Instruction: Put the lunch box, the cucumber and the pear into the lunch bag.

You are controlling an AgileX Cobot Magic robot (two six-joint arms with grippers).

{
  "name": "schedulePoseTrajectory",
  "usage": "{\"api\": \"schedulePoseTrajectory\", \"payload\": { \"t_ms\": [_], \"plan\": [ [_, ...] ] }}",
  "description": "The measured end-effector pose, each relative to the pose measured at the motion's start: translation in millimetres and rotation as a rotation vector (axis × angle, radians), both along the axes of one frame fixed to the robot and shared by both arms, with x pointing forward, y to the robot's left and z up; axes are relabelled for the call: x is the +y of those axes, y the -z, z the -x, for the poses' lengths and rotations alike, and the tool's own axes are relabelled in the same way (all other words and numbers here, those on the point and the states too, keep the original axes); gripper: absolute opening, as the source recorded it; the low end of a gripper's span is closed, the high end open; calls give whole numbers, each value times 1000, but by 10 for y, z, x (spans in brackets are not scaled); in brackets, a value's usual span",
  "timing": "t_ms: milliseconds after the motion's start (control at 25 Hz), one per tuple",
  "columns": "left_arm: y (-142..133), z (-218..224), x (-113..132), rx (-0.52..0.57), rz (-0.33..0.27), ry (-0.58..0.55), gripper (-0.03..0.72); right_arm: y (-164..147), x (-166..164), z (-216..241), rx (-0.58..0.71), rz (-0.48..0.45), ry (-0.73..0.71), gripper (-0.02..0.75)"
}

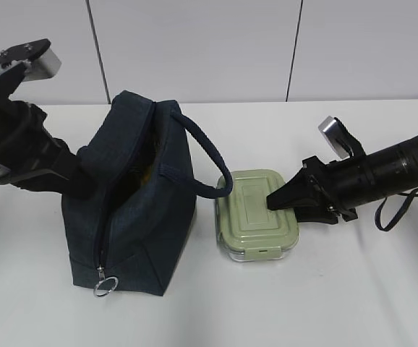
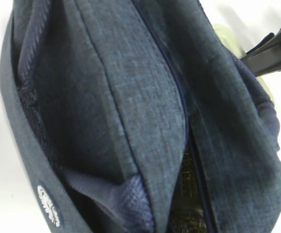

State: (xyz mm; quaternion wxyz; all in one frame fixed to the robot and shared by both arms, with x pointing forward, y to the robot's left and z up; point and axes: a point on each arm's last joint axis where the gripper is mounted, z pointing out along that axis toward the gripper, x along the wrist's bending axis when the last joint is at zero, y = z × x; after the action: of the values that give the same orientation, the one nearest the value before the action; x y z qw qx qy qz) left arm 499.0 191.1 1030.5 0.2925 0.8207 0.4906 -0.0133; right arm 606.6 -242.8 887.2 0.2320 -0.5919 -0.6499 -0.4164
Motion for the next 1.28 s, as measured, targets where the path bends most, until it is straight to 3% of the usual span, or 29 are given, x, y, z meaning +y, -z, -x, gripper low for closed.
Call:
{"api": "schedulePoseTrajectory", "payload": {
  "t_ms": [240,520,680,800,960,1120,1280],
  "plan": [
    [0,1,0,1,0,0,1,-183,-91,0,-58,39,-17,361],
    [0,1,0,1,0,0,1,-1136,-198,-86,-269,150,-25,360],
    [0,0,0,0,0,0,1,-1653,-160,-115,-314,149,-30,359],
    [0,0,0,0,0,0,1,-1934,1,-140,-317,119,-46,359],
    [-1,-3,0,-3,0,-2,1,-2151,462,-94,-319,87,-115,359],
    [-1,-4,1,-4,0,-2,1,-2192,987,21,-325,64,-160,359],
    [-2,-6,1,-6,0,-3,1,-2175,1307,87,-337,55,-161,359]
  ]
}}
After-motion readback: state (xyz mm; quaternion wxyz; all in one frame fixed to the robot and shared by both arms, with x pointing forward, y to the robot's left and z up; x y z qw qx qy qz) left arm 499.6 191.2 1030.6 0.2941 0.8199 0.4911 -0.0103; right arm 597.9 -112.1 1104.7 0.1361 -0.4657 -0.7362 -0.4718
